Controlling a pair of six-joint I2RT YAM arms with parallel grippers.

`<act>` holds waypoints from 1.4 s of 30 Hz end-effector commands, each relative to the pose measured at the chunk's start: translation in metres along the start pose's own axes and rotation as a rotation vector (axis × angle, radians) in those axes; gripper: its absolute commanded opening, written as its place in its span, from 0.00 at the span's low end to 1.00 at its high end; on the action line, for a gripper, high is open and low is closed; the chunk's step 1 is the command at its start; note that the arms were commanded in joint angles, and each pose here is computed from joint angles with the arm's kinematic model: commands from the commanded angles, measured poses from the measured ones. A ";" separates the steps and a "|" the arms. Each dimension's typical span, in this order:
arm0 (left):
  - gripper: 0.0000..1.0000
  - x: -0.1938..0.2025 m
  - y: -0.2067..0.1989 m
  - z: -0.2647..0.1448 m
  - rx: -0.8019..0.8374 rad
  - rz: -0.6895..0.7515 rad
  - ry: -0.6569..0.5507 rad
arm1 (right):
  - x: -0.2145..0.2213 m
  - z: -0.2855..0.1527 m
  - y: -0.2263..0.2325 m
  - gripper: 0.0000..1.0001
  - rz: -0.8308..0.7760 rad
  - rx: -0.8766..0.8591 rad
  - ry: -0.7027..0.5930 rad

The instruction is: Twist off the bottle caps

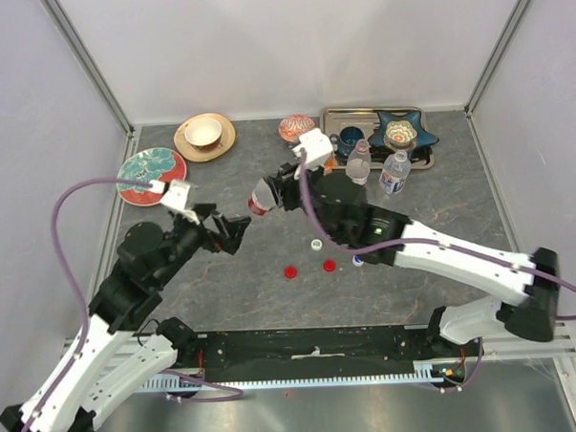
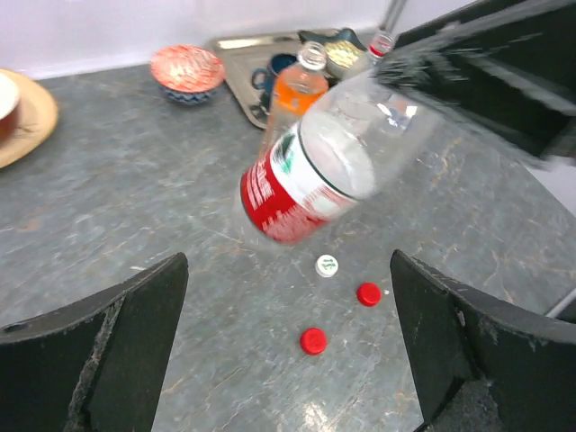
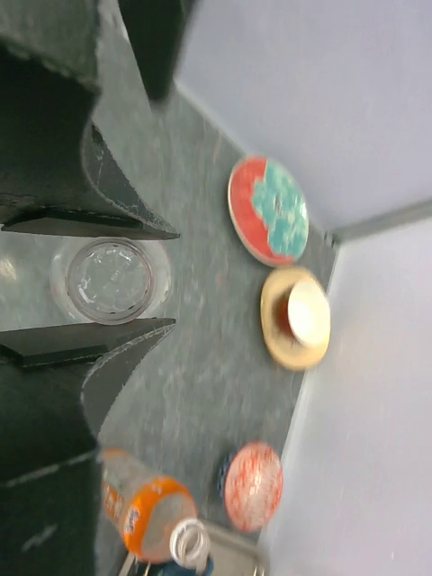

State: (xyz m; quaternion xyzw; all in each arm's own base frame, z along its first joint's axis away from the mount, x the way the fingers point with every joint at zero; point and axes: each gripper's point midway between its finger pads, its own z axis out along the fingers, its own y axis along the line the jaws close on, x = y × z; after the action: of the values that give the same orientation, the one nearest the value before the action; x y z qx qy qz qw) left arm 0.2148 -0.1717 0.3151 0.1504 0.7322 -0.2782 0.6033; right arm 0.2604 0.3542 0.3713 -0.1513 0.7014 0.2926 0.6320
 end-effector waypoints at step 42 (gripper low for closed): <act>0.99 0.038 0.033 -0.031 -0.151 -0.038 0.039 | 0.163 0.146 -0.136 0.18 -0.151 0.464 0.287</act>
State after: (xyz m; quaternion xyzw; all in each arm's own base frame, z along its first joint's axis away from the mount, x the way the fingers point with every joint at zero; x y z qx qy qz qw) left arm 0.1964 -0.1262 0.2657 0.1078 0.7749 -0.2129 0.5853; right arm 0.4311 0.3605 0.1688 -0.1010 0.8165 0.0436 0.5668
